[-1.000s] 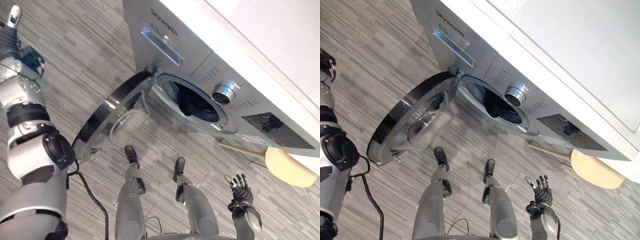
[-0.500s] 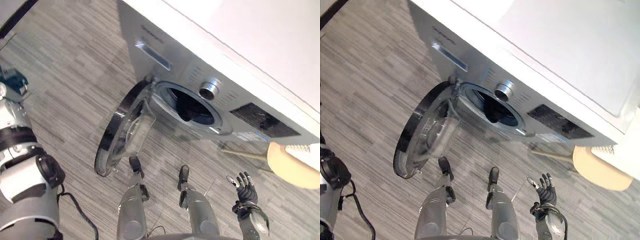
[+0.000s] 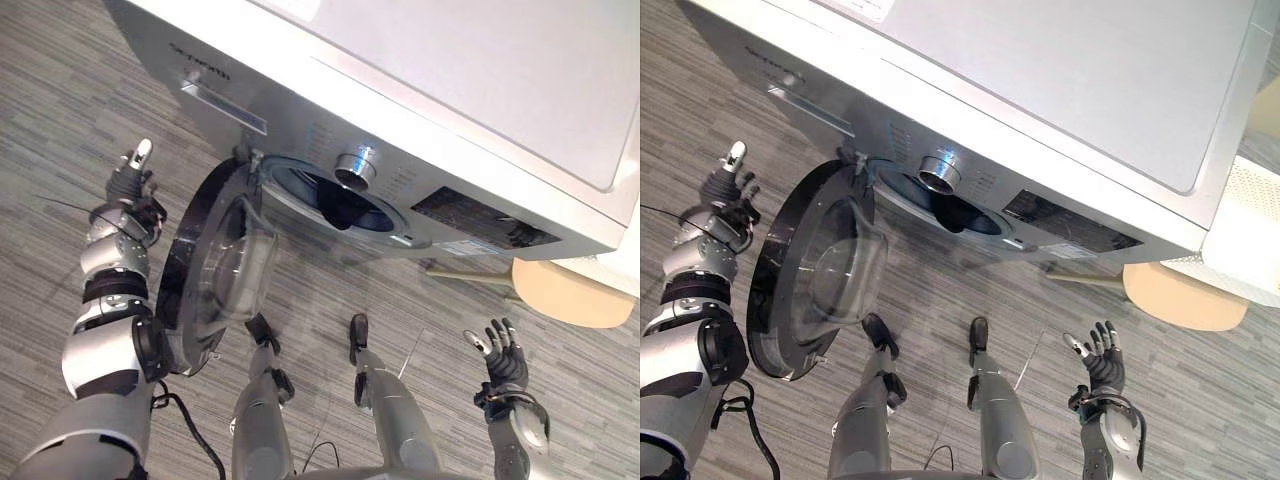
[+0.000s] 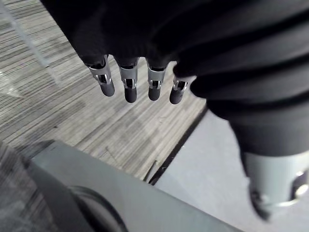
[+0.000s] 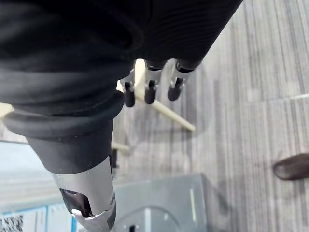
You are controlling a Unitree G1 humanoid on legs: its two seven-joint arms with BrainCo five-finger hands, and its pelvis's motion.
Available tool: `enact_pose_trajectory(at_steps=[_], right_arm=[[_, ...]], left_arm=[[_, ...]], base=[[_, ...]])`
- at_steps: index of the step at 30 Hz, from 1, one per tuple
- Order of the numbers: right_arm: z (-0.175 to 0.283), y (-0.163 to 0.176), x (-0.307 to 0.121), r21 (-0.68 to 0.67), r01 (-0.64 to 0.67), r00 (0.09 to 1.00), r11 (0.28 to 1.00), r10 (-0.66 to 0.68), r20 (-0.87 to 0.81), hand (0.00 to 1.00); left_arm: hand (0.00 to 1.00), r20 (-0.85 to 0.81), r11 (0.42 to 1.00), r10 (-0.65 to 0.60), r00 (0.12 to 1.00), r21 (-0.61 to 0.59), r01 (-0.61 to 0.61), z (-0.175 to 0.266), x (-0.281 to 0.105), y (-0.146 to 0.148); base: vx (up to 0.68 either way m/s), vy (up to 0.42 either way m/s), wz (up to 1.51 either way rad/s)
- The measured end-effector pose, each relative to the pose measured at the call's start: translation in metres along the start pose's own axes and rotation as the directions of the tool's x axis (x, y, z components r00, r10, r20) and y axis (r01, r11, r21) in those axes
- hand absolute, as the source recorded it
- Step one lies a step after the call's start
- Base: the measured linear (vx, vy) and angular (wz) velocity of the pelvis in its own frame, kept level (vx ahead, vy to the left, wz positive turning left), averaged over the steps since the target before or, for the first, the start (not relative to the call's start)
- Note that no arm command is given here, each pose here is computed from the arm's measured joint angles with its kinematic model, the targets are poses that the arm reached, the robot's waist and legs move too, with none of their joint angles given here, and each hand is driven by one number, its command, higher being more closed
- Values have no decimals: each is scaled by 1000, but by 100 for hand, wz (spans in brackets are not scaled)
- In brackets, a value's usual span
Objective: Pick up the laundry basket with both hands and put the clothes into the washing machine.
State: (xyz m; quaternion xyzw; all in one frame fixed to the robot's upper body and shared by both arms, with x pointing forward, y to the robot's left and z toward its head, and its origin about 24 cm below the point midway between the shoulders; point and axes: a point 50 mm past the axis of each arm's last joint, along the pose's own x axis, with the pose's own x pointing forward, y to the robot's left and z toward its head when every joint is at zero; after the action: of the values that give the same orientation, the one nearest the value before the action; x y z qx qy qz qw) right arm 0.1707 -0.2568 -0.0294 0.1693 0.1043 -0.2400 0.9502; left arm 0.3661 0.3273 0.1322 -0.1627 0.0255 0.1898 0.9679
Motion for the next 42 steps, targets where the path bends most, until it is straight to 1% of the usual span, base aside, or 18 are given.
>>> enact_pose_trajectory(at_steps=[2, 5, 7, 10, 12, 14, 17, 20, 22, 24, 26, 30, 32, 34, 37, 39, 40, 42], right_arm=[[16, -9, 3, -20, 18, 999, 1000, -17, 50, 0], [31, -14, 4, -27, 31, 995, 999, -28, 101, 0], [35, -14, 5, -26, 33, 993, 999, -30, 116, 0], [34, -12, 6, -31, 33, 994, 999, -30, 103, 0], [33, -9, 9, -30, 31, 995, 999, -28, 100, 0], [28, 0, 9, -19, 18, 996, 1000, -17, 85, 0], [9, 11, 7, -13, -8, 1000, 1000, 9, 16, 0], [-20, 15, 2, -10, -2, 995, 1000, 1, -100, 0], [-32, 16, -1, -9, -3, 988, 1000, 1, -152, 0], [-49, 10, -5, -42, 7, 975, 999, -16, -223, 0], [-62, 5, -6, -57, 25, 959, 998, -40, -282, 0], [-82, -6, -17, -76, 59, 927, 995, -83, -366, 0], [-83, -6, -20, -103, 38, 926, 994, -74, -370, 0], [-84, -1, -20, -125, 5, 927, 992, -52, -372, 0], [-79, 1, -19, -147, -24, 938, 989, -28, -345, 0], [-73, 1, -17, -151, -28, 948, 988, -21, -318, 0], [-61, 0, -12, -155, -32, 965, 987, -9, -261, 0], [-53, 0, -10, -156, -35, 974, 987, -1, -225, 0]], left_arm=[[0, -29, 999, 25, 999, -37, -26, -7, -2, 10], [0, -61, 999, 32, 998, -13, -33, -18, -5, 17], [0, -130, 1000, 18, 991, 11, -16, -44, -12, 23], [0, -294, 998, -7, 956, 54, 24, -105, -33, 27], [0, -425, 994, -30, 904, 81, 71, -151, -53, 21], [0, -581, 980, -72, 811, 110, 166, -205, -84, 2], [0, -706, 954, -125, 697, 108, 280, -252, -122, -22], [0, -775, 909, -144, 615, 141, 392, -277, -149, -34], [0, -796, 881, -142, 588, 169, 441, -283, -156, -36], [0, -797, 830, -142, 588, 228, 509, -287, -159, -50], [0, -725, 811, -157, 671, 293, 506, -272, -140, -69], [0, -545, 854, -154, 824, 345, 389, -231, -100, -93], [0, -487, 859, -121, 865, 384, 337, -217, -88, -89], [0, -450, 846, -74, 890, 443, 295, -208, -81, -74], [0, -383, 788, -32, 923, 558, 259, -190, -69, -51], [0, -353, 776, -20, 936, 585, 237, -181, -63, -42], [0, -297, 769, -24, 954, 604, 208, -164, -56, -34], [0, -268, 777, -52, 962, 594, 208, -153, -50, -38]], base=[[-23, -19, -15], [-29, -13, -2], [-46, -19, 2], [-22, -8, 3], [-1, 2, 2], [11, 5, 6], [33, 0, -4], [59, -17, -14], [60, -12, -33], [79, -29, -32], [59, -33, -10], [1, 0, -2], [9, 1, -14], [11, -5, -13], [13, -9, -7], [1, -11, -6], [-17, -18, -3], [-24, -11, 8]])
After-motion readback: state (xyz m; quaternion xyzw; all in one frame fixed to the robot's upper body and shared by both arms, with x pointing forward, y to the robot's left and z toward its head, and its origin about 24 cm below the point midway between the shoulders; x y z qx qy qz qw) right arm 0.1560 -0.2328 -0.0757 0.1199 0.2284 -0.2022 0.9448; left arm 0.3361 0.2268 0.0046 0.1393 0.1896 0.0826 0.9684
